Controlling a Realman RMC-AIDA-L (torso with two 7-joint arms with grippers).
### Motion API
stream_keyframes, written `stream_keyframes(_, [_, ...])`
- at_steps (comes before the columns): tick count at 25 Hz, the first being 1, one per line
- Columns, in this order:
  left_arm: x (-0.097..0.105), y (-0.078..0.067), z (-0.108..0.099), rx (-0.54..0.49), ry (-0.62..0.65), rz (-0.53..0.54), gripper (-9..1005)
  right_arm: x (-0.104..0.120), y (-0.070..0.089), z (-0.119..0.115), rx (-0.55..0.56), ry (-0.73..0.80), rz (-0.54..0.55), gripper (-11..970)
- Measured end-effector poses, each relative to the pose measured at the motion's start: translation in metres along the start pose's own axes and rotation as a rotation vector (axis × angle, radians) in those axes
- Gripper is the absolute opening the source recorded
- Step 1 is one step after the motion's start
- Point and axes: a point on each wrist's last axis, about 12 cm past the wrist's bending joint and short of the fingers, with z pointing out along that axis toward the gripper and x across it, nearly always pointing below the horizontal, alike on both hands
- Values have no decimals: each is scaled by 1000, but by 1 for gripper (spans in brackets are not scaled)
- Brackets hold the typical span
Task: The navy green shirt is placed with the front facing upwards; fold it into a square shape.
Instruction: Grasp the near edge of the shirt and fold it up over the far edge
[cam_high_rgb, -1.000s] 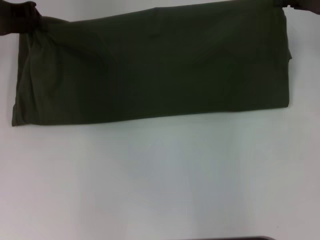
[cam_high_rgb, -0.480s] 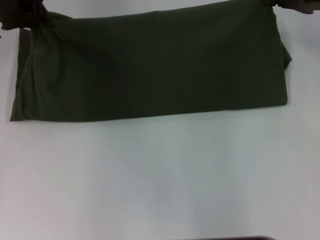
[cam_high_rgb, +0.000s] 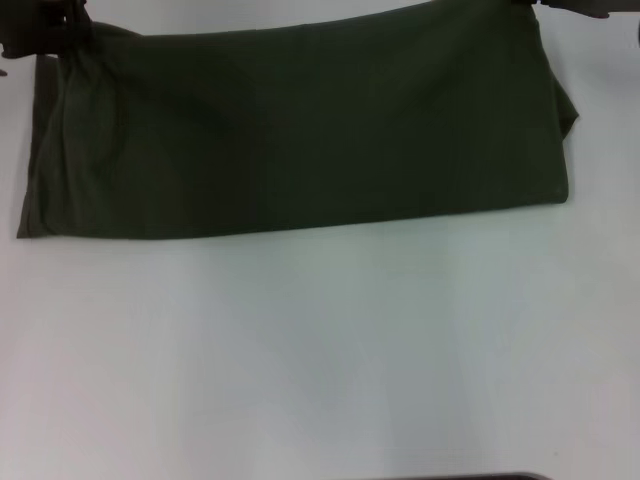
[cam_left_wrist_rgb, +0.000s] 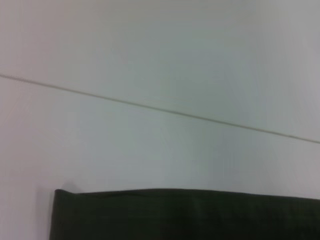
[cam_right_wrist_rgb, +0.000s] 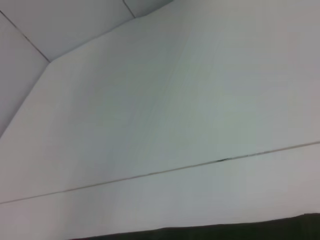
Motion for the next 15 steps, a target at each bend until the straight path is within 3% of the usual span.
stream_keyframes(15, [-3,-5,6,-4,-31,3,72,-2,7,20,65,-23,-57,31])
